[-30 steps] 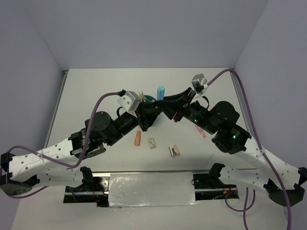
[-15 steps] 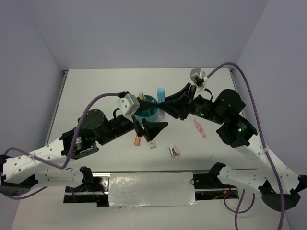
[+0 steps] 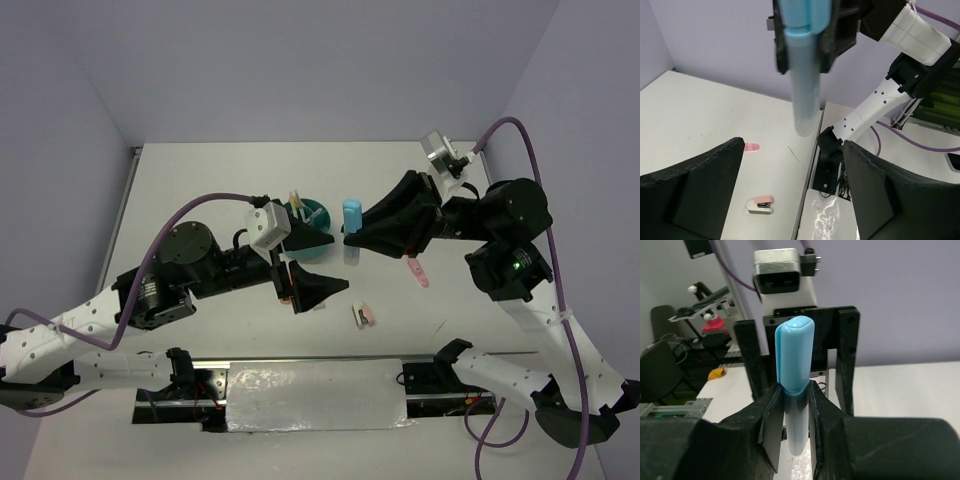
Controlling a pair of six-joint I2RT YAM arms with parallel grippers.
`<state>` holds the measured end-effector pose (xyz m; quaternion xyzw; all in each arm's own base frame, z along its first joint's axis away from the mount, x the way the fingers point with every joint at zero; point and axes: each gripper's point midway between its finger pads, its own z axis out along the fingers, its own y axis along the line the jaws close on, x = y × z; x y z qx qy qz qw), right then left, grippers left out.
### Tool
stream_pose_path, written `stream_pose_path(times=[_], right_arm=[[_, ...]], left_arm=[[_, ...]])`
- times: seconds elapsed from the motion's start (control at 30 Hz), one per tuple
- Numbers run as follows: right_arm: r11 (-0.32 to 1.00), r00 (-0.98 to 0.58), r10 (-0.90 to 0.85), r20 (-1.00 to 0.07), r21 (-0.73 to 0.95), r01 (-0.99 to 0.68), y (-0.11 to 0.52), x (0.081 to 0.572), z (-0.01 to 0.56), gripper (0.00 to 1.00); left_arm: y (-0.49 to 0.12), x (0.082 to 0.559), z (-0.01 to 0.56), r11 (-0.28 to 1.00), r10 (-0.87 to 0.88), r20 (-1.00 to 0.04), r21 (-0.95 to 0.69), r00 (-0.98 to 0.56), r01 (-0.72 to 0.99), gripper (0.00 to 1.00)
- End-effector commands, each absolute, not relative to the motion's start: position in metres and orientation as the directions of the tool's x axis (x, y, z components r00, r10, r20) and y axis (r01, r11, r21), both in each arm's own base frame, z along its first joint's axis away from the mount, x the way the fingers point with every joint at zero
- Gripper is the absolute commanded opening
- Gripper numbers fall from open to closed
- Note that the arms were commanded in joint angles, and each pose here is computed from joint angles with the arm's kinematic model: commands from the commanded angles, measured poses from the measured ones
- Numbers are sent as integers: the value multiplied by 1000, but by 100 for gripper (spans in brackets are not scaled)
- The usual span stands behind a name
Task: Sort the stationery into containers
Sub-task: Close the pen cap on the pen.
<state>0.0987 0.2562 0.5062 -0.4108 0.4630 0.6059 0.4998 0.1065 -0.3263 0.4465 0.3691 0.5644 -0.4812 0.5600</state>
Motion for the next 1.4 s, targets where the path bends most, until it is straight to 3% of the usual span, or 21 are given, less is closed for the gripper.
stream_pose_path(times=[0.0, 0.17, 0.43, 0.53, 0.73, 0.8, 0.83, 0.9, 0.97, 1.0, 1.1, 1.2, 1.37], right_arm=[[-170, -135, 256, -957, 93, -981, 249, 75, 522, 0], [-179, -135, 260, -956, 90, -980, 248, 73, 518, 0], [-198, -129, 261, -957, 78, -977, 247, 69, 514, 0], [-199, -128, 260, -957, 76, -977, 246, 68, 515, 0], [-202, -133, 253, -958, 82, -976, 247, 68, 512, 0], [-198, -134, 252, -958, 84, -977, 247, 68, 511, 0], [-194, -130, 252, -959, 81, -978, 247, 69, 511, 0], [-187, -130, 251, -959, 83, -979, 248, 71, 510, 0], [-184, -125, 249, -960, 80, -980, 248, 72, 510, 5], [-180, -134, 244, -961, 91, -979, 249, 73, 509, 21], [-167, -131, 235, -963, 93, -982, 249, 75, 505, 42], [-157, -140, 220, -966, 106, -982, 250, 78, 500, 51], [-113, -136, 197, -971, 115, -987, 251, 85, 495, 82]], left_arm=[[-320, 105, 483, 247, -248, -966, -139, -77, 959, 91], [-329, 97, 513, 166, -340, -938, -137, -74, 977, 81], [-356, 87, 509, 59, -311, -940, -164, -138, 985, 65], [-362, 87, 505, 44, -294, -943, -173, -153, 984, 55], [-359, 89, 510, 59, -308, -940, -174, -148, 983, 15], [-357, 90, 512, 64, -311, -939, -177, -149, 982, 8], [-356, 92, 512, 78, -312, -938, -183, -151, 980, 0], [-354, 94, 515, 92, -321, -936, -185, -146, 979, 0], [-350, 97, 517, 113, -336, -931, -186, -138, 976, 0], [-349, 98, 517, 120, -338, -932, -180, -130, 976, 0], [-345, 98, 522, 130, -346, -933, -157, -104, 979, 0], [-345, 99, 521, 143, -327, -941, -142, -89, 979, 0], [-338, 99, 521, 158, -333, -941, -116, -58, 981, 0]])
